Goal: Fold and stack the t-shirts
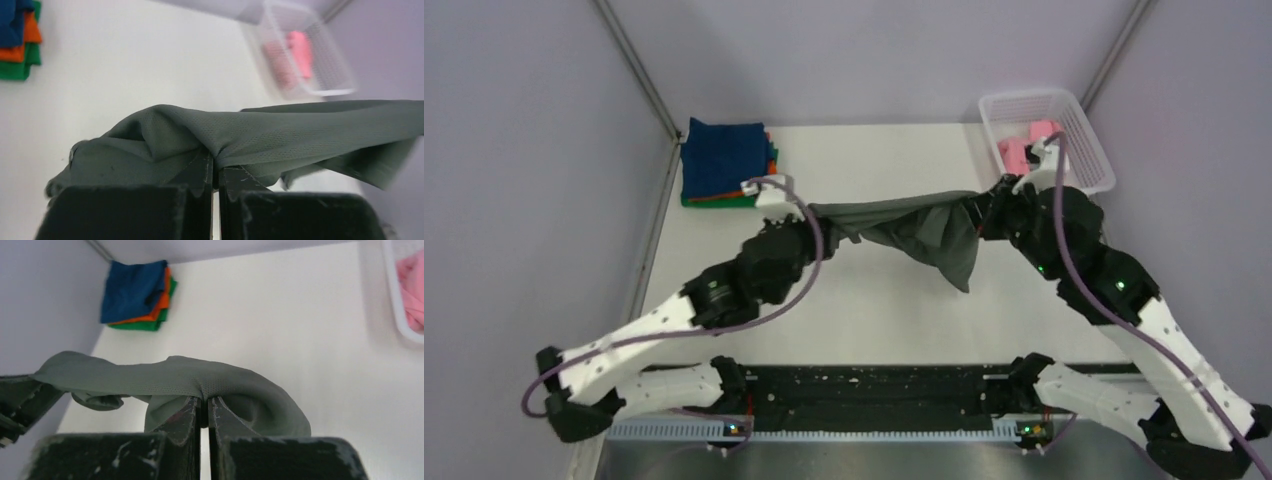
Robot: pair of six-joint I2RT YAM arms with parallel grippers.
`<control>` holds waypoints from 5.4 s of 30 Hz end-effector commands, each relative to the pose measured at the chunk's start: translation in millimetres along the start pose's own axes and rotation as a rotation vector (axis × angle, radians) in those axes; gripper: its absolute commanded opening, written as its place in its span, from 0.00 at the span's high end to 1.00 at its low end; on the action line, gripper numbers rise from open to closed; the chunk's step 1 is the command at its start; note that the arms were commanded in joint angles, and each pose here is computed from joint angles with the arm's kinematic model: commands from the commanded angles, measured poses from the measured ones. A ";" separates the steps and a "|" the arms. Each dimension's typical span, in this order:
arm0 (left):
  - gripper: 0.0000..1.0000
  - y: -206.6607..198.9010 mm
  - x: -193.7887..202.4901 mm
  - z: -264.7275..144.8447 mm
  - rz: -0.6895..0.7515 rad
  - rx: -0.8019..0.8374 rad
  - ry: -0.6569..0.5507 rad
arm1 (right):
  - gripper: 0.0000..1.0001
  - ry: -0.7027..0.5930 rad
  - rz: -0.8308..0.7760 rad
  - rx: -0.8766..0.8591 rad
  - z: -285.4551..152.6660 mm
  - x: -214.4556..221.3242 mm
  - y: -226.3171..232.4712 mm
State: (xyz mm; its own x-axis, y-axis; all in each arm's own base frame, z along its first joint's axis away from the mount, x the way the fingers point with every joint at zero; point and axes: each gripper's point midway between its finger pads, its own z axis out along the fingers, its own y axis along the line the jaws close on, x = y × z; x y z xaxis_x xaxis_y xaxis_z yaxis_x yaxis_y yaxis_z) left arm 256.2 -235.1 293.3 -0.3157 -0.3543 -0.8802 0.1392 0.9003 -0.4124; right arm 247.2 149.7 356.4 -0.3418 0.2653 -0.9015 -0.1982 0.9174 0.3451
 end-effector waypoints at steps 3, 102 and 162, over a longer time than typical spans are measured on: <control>1.00 2.9 -44.9 -95.0 0.087 0.306 0.084 | 1.00 -0.072 0.010 -0.226 -70.7 -42.0 22.7; 1.00 15.9 -227.2 -64.4 -0.140 0.283 -0.250 | 1.00 -0.170 0.006 -0.236 -27.1 -100.5 13.9; 0.65 238.5 143.9 -35.5 -0.370 -0.589 0.829 | 0.63 0.703 0.116 0.530 10.1 214.3 -190.5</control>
State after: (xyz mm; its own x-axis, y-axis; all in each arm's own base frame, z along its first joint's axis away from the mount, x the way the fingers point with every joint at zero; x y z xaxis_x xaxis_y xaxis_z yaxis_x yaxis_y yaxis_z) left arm 239.6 -78.9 66.6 -0.8389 -0.5191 -0.1638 -0.4564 0.8347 -0.3083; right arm 229.6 47.2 65.3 -0.9125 0.2130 -0.3492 0.1875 0.9766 0.1055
